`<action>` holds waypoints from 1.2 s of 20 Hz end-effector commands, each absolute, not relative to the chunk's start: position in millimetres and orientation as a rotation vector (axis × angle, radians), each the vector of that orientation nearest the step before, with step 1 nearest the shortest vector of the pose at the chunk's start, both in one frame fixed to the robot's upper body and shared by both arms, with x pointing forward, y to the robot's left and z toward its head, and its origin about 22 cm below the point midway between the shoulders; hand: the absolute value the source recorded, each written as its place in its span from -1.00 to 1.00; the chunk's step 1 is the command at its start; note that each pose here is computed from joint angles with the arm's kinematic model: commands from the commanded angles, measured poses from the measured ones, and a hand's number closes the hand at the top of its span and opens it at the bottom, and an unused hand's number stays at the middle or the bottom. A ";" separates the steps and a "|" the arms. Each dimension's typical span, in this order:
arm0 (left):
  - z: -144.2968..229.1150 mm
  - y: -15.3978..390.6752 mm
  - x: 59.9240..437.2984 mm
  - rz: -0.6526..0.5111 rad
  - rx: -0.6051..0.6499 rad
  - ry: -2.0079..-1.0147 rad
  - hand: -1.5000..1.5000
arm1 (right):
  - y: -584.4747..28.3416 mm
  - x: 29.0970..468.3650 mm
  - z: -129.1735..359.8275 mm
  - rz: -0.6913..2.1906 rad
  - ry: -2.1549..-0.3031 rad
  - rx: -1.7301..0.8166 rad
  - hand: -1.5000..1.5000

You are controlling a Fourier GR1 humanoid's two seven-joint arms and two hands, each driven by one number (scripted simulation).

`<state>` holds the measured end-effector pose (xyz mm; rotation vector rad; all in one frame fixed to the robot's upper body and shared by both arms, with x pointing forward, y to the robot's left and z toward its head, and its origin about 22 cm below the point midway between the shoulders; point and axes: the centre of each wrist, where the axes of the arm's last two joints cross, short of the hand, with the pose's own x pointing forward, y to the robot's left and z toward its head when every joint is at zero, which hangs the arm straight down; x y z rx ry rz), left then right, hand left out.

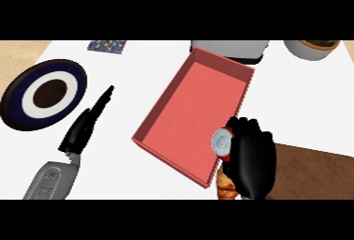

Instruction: Pick the can from the cutting board and place it in the cardboard box

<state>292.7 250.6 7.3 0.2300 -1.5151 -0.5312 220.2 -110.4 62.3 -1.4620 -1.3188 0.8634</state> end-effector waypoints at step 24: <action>0.1 263.3 291.1 -0.466 0.277 -1.494 0.00 | -53.9 306.9 153.3 0.600 -0.837 -1.395 1.00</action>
